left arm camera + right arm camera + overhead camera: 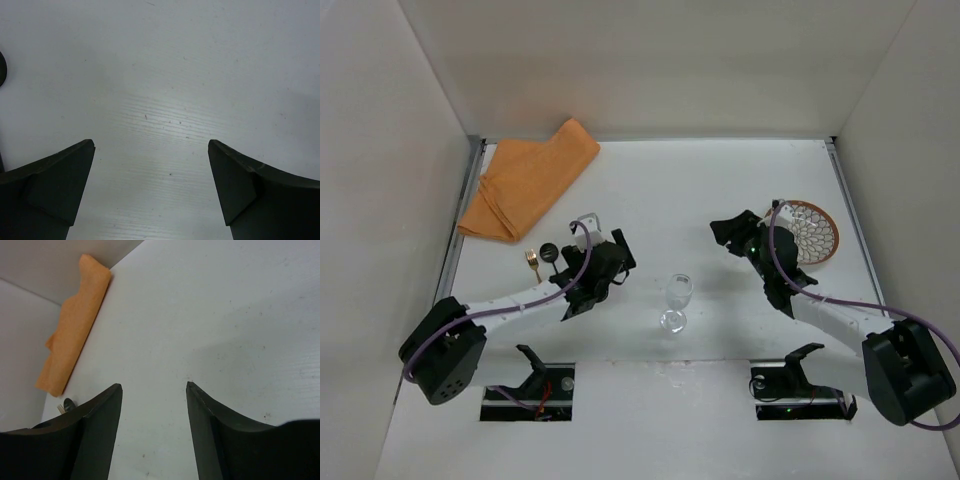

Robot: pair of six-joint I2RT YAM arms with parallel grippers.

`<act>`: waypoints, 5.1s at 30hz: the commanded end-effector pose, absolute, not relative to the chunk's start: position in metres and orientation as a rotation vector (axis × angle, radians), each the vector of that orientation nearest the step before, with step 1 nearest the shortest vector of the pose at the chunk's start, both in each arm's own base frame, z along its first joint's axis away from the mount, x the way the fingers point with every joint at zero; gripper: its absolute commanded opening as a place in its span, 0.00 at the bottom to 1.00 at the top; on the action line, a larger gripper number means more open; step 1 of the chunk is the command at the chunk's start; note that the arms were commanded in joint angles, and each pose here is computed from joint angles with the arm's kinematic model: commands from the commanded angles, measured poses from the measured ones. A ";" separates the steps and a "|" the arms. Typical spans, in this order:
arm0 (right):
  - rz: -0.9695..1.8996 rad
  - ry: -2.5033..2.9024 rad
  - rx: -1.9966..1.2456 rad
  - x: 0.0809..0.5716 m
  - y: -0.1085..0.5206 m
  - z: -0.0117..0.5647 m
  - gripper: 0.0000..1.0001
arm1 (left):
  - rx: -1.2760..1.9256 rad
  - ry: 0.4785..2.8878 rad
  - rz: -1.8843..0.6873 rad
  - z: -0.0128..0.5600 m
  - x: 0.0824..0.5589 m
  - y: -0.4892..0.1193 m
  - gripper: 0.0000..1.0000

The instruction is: Set the dinner table for one person

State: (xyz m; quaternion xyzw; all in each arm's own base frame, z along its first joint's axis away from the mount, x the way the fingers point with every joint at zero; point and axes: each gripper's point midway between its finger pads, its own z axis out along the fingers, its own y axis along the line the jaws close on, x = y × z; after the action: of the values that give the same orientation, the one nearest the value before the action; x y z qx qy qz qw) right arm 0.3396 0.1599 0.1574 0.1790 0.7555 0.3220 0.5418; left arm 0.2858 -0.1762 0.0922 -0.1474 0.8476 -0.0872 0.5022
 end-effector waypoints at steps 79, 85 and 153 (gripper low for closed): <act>0.796 1.786 0.364 0.348 0.177 0.162 0.48 | -0.291 2.048 -0.609 0.104 0.581 -0.248 0.08; 0.786 1.743 0.398 0.346 0.165 0.170 0.51 | -0.072 2.047 -0.735 0.098 0.528 -0.325 0.08; 0.845 1.721 0.743 0.406 0.151 0.138 0.15 | -0.495 2.201 -0.689 0.029 0.564 -0.146 0.05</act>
State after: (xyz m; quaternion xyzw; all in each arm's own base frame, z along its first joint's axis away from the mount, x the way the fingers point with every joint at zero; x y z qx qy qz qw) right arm 0.4049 0.1644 0.1009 0.3143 0.7527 0.3464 0.4634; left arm 0.5677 -0.1419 0.0330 -0.1676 0.8634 -0.2401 0.4108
